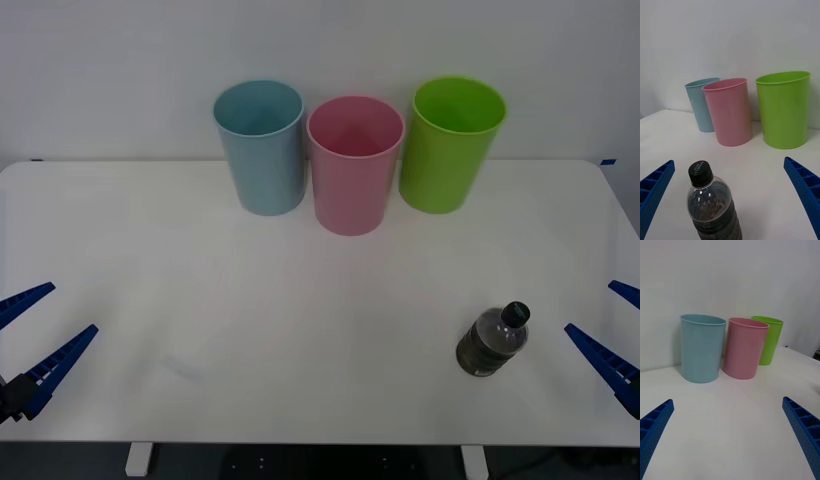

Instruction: Grasp the object on the table and drop it into the matching bin: aluminum can to the light blue bin, PET bottle to the pink bin.

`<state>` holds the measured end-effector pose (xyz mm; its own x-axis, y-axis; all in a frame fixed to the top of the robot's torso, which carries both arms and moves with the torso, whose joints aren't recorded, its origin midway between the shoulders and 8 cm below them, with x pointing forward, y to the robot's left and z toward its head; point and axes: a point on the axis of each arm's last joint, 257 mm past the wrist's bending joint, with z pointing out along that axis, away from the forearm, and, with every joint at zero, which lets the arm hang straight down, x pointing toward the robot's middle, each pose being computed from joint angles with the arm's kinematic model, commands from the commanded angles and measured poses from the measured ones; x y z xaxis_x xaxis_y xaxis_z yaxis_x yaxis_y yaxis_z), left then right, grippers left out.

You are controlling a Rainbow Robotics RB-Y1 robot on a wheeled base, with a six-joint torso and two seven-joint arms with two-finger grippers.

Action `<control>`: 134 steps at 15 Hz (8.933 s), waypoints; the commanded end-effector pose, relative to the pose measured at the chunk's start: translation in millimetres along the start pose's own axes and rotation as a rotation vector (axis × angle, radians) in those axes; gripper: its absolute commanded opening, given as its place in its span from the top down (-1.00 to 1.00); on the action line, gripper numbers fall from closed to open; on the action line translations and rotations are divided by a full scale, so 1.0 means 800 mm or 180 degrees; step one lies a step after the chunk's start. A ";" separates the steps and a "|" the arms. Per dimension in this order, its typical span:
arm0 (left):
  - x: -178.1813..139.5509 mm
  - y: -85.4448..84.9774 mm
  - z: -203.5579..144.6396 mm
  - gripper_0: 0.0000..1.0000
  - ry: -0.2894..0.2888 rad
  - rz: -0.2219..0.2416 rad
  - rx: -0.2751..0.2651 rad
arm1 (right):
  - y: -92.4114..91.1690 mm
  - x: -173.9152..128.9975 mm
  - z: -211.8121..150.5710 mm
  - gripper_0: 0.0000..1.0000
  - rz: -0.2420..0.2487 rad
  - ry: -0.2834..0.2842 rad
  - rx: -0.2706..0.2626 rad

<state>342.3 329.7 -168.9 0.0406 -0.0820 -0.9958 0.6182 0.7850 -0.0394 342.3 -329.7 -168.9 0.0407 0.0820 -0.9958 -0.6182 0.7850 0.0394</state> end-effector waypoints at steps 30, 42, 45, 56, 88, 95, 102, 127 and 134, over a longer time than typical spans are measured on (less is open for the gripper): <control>0.000 0.000 0.000 -1.00 0.0000 0.0000 0.0000 | 0.015 0.141 0.001 -1.00 -0.0513 0.0665 -0.0578; 0.000 0.000 0.000 -1.00 0.0000 0.0000 0.0000 | 0.031 0.185 0.059 -1.00 -0.0450 0.0528 -0.0583; 0.000 0.000 0.000 -1.00 0.0000 0.0000 0.0000 | 0.033 0.189 0.073 -1.00 -0.0465 0.0492 -0.0544; 0.000 0.000 0.000 -1.00 0.0000 0.0000 0.0000 | 0.034 0.199 0.108 -1.00 -0.0540 0.0456 -0.0401; 0.000 0.000 0.000 -1.00 0.0000 0.0000 0.0000 | 0.043 0.012 0.166 1.00 0.0138 -0.0065 -0.0479; 0.000 0.000 0.000 -1.00 0.0000 0.0000 0.0000 | 0.051 -0.058 0.200 1.00 0.0296 -0.0211 -0.0394; 0.000 0.000 0.000 -1.00 0.0000 0.0000 0.0000 | 0.050 -0.115 0.250 1.00 0.0248 -0.0335 -0.0445; 0.000 0.000 0.000 -1.00 0.0000 0.0000 0.0000 | 0.039 -0.179 0.475 1.00 -0.0403 0.0001 -0.0641; 0.000 0.000 0.000 -1.00 0.0000 0.0000 0.0000 | 0.048 -0.158 0.524 1.00 -0.0515 0.0134 -0.0624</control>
<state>342.3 329.7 -168.9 0.0407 -0.0820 -0.9958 0.6182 0.7850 -0.0394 642.1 -56.2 -5.7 0.1220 -0.0590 -0.9908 -0.7442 0.6551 -0.1306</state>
